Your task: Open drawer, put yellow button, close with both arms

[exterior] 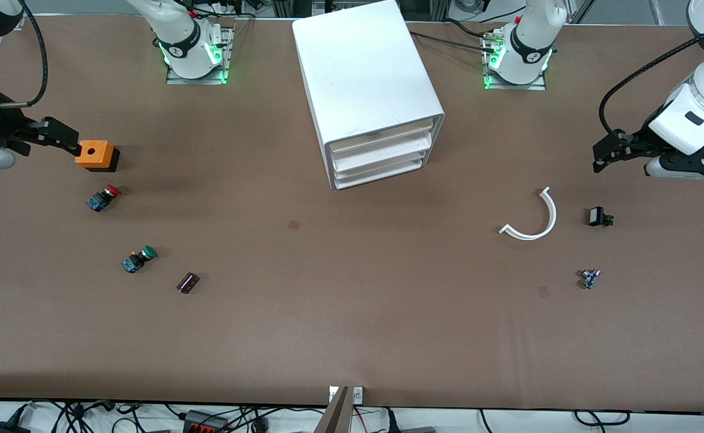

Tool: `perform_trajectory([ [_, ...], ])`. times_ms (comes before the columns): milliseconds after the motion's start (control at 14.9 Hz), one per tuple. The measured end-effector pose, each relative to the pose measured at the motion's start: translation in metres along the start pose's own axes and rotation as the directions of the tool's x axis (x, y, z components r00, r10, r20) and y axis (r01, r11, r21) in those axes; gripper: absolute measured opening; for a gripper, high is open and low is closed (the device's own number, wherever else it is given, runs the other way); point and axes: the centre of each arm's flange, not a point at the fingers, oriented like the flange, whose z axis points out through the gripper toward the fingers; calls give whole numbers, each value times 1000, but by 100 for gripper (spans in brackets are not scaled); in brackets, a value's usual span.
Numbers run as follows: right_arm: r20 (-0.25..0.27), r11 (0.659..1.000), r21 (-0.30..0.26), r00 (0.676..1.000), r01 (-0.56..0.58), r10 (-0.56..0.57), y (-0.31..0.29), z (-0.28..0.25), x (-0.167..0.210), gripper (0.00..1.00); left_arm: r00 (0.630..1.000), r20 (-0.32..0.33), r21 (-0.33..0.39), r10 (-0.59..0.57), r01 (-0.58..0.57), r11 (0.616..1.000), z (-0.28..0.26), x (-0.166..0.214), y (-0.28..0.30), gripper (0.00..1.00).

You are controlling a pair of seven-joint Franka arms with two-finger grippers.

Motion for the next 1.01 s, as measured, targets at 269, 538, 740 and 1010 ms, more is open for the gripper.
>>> perform_trajectory([
  [269,1,1000,0,1000,-4,4,2,0,0,100,1000,22,-1,9,-9,1000,2,-2,5,100],
  [538,1,1000,0,1000,-6,6,4,0,0,100,1000,24,-1,9,-9,1000,1,-3,5,100],
  [740,1,1000,0,1000,-7,7,4,0,0,100,1000,20,-1,10,-10,1000,-1,-2,5,100],
  [1010,1,1000,0,1000,-7,7,4,0,0,100,1000,20,-1,10,-10,1000,-1,-2,5,100],
])
